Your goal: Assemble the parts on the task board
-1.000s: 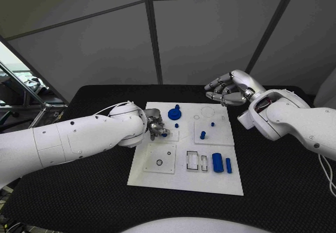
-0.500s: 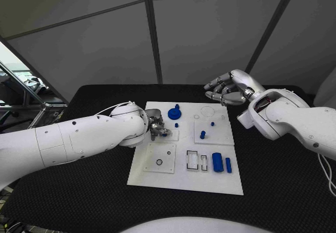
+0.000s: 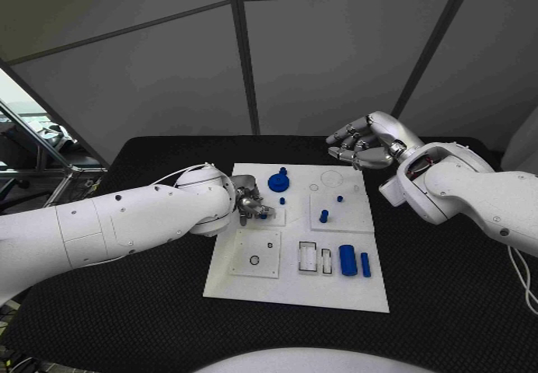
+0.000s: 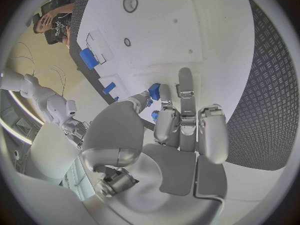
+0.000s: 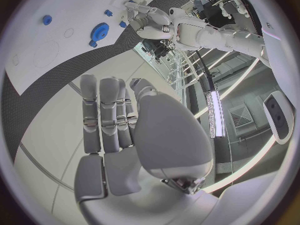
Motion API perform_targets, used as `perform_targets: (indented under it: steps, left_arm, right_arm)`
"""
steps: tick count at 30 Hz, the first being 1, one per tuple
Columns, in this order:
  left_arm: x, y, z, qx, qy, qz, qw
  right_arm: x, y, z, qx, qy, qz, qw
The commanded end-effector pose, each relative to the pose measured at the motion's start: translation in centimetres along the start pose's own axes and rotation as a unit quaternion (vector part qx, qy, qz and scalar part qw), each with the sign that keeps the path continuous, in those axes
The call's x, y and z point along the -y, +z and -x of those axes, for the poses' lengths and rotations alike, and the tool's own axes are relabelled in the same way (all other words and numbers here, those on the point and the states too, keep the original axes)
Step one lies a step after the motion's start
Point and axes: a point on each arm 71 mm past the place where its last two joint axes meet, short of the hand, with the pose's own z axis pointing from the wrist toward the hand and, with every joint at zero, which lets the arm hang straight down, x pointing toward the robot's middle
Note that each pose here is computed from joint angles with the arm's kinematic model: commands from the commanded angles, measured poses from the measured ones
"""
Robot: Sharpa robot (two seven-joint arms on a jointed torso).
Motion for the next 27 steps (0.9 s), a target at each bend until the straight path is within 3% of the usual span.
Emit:
perform_targets:
  steps: [1,17,22,27]
  left_arm:
    - [-0.16,-0.04,0.01,-0.001,0.002,0.006,1.0]
    - [0.17,-0.5,1.21,0.007,-0.024,-0.006,1.0]
    - [0.28,-0.92,2.1,0.007,-0.039,-0.013,0.999]
    - [-0.09,-1.82,3.64,-0.019,-0.057,-0.018,0.998]
  right_arm:
    - [-0.1,0.0,0.1,-0.002,0.001,0.004,1.0]
    - [0.0,0.1,0.1,0.001,0.0,0.001,1.0]
    - [0.1,0.2,0.2,0.004,-0.001,0.002,1.0]
    - [0.5,0.2,0.5,0.011,-0.004,-0.001,1.0]
